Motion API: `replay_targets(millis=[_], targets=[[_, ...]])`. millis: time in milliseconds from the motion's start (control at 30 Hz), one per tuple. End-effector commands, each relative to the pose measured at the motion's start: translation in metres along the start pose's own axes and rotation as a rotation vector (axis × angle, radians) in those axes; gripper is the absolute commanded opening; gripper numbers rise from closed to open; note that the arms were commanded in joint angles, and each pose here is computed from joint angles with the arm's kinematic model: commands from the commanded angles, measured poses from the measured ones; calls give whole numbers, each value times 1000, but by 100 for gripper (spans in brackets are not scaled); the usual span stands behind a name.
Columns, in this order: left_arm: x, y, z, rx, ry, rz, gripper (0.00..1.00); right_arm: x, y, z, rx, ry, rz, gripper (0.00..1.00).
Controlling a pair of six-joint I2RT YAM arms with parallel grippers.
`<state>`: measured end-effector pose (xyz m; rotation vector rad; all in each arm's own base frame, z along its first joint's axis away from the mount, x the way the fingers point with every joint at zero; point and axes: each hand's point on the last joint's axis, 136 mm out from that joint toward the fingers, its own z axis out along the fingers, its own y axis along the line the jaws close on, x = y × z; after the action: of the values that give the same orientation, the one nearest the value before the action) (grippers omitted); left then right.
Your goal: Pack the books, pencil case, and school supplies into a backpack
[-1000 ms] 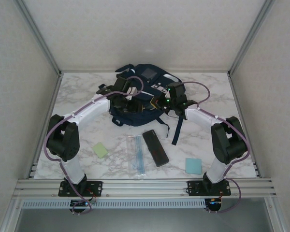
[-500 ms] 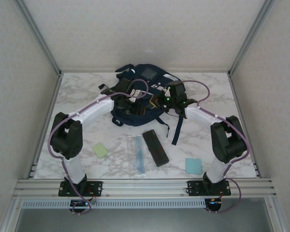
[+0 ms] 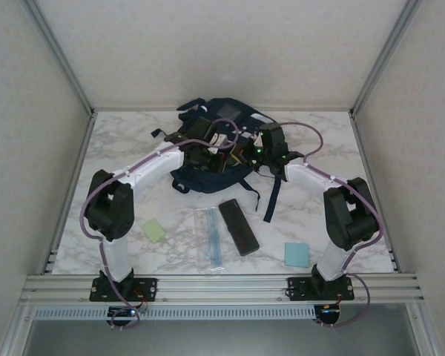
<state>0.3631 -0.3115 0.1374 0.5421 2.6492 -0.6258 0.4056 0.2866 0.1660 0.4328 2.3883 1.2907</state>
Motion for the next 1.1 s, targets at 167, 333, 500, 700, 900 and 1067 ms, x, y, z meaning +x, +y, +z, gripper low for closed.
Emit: replay_targets(millis=[167, 333, 500, 700, 900, 1067], targets=[[15, 35, -15, -223, 84, 29, 0, -20, 17, -10, -73, -74, -50, 0], [39, 71, -21, -378, 195, 39, 0, -23, 5, -16, -48, -94, -43, 0], [40, 102, -28, -442, 206, -21, 0, -26, 2, -18, -35, -96, -49, 0], [24, 128, -44, -508, 145, -57, 0, -35, -14, -28, -7, -123, -34, 0], [-2, 184, -51, -593, 70, -162, 0, -41, -22, -47, -7, -155, -13, 0], [-19, 212, -55, -607, 23, -225, 0, -41, -27, -55, 14, -157, -24, 0]])
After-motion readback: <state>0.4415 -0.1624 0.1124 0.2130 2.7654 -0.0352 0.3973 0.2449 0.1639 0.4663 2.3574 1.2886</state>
